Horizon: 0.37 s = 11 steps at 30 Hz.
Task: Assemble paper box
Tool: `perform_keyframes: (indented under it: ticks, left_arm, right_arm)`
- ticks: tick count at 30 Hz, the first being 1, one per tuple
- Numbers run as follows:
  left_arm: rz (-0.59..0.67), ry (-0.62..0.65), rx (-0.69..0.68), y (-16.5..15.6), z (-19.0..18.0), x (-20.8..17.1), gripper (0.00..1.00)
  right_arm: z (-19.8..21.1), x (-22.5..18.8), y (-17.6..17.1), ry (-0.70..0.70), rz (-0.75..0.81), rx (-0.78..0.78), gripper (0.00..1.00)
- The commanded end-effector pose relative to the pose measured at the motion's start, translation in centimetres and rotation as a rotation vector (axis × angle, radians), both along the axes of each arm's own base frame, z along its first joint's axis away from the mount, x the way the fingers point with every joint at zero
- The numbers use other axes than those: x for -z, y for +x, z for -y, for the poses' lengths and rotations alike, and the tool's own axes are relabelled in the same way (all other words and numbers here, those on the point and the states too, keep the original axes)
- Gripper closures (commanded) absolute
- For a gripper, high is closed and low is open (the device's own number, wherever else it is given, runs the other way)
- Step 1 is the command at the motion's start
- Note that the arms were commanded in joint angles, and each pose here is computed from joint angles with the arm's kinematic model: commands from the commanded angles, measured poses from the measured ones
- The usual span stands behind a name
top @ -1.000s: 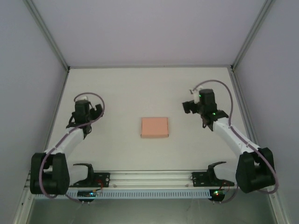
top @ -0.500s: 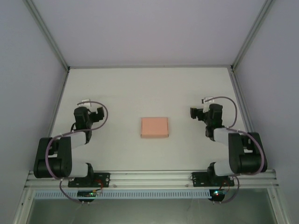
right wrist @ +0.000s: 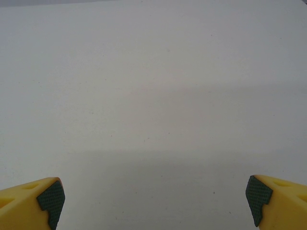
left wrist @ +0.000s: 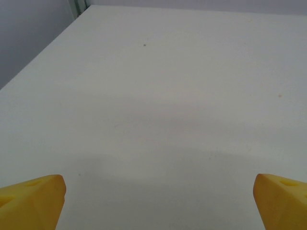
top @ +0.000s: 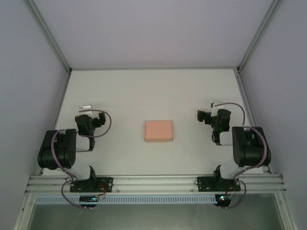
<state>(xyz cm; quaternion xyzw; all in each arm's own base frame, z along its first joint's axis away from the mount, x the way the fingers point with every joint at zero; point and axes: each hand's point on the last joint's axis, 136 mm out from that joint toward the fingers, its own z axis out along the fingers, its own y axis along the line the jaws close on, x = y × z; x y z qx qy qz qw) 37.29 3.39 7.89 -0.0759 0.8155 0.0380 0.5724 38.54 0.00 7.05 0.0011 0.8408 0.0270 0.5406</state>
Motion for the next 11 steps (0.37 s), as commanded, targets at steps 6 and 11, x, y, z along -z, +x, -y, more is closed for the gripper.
perform_keyframes:
  ticks: [6,11]
  left_arm:
    - [0.046,0.016,0.003,1.56,0.18,-1.92,0.0]
    - [0.045,0.021,0.006,1.6,0.27,-1.89,0.01]
  right_arm:
    - [0.0,-1.1,0.68,0.013,0.038,0.012,0.01]
    - [0.07,-1.09,0.63,0.011,0.039,0.017,0.0]
